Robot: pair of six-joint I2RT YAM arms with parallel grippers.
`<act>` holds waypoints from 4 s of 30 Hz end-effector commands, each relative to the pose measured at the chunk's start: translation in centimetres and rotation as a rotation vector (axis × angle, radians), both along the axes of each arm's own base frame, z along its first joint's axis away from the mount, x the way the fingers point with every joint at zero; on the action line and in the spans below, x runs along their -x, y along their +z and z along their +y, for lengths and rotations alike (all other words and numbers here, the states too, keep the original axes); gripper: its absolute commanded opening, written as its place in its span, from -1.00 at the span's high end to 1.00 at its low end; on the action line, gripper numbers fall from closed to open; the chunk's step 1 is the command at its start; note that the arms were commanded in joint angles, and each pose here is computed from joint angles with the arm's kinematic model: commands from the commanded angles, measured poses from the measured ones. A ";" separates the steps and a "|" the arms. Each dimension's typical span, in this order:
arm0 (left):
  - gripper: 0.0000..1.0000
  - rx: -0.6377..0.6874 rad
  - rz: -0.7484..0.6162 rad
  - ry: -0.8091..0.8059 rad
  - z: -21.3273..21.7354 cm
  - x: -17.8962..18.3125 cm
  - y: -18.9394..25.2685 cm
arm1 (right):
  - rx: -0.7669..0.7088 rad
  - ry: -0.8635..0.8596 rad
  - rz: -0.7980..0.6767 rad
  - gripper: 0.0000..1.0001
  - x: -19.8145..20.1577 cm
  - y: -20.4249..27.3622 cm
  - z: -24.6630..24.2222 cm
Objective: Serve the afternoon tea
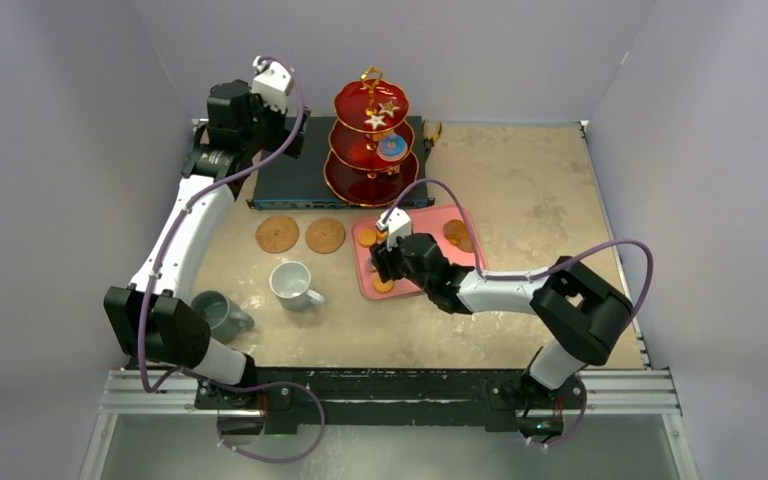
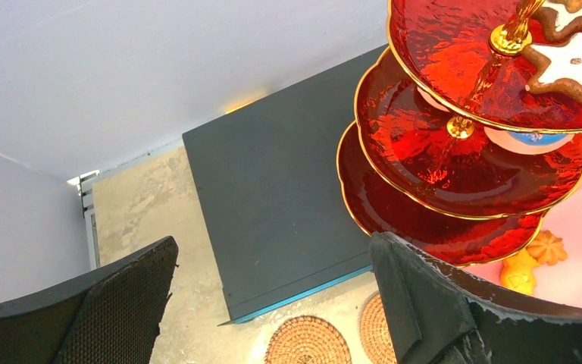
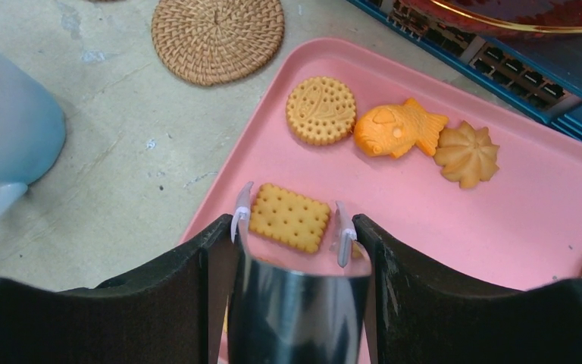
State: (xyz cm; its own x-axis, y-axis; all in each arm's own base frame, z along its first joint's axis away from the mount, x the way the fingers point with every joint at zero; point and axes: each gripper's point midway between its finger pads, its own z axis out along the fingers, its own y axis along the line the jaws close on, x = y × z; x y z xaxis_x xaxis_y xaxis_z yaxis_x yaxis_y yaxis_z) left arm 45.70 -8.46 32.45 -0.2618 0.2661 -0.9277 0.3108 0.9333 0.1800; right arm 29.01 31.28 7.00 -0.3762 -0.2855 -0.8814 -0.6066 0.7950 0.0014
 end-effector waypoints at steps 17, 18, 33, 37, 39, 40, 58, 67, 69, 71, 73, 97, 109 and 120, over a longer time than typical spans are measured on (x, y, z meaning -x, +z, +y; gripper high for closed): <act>-0.99 0.019 -0.097 0.004 0.2 -0.2 3.9 | -0.028 -0.043 -0.060 0.19 -0.9 2.1 0.2; -0.99 0.019 -0.099 0.005 0.2 -0.2 4.0 | -0.027 -0.044 -0.068 0.19 -0.9 2.5 0.1; -0.99 0.022 -0.100 0.011 0.3 0.0 4.0 | -0.128 -0.019 -0.314 0.20 -5.8 19.0 2.4; -0.99 0.023 -0.109 0.013 0.5 0.2 4.5 | -0.187 -0.015 -0.388 0.20 -7.7 24.7 2.4; -0.99 0.023 -0.116 0.013 0.5 0.3 4.8 | -0.215 -0.026 -0.420 0.20 -9.4 27.6 1.9; -0.99 0.024 -0.116 0.013 0.5 0.3 4.8 | -0.227 -0.027 -0.432 0.20 -10.2 28.8 1.8; -0.99 0.035 -0.138 0.013 1.0 0.9 5.7 | -0.252 -0.033 -0.521 0.19 -15.6 35.2 2.9; -0.99 0.036 -0.142 0.012 1.0 1.1 5.8 | -0.259 -0.047 -0.504 0.18 -17.1 34.0 3.2; -0.99 0.035 -0.140 0.009 1.0 1.2 5.7 | -0.260 -0.048 -0.500 0.18 -17.4 33.8 3.3; -0.99 0.033 -0.140 0.011 1.1 1.2 5.7 | -0.260 -0.047 -0.493 0.18 -17.7 33.4 3.5; -0.99 0.030 -0.143 0.012 1.2 1.2 5.7 | -0.264 -0.047 -0.487 0.18 -17.9 33.2 3.6; -0.99 0.039 -0.145 0.004 1.3 1.4 6.0 | -0.284 -0.058 -0.512 -0.17 -17.1 34.3 2.7; -0.99 0.044 -0.150 0.003 1.3 1.3 6.4 | -0.279 0.047 -0.467 -0.13 -11.7 33.4 1.2; -0.99 0.043 -0.131 0.015 1.4 0.6 5.6 | -0.184 0.062 -0.270 -0.13 -4.4 21.8 -0.2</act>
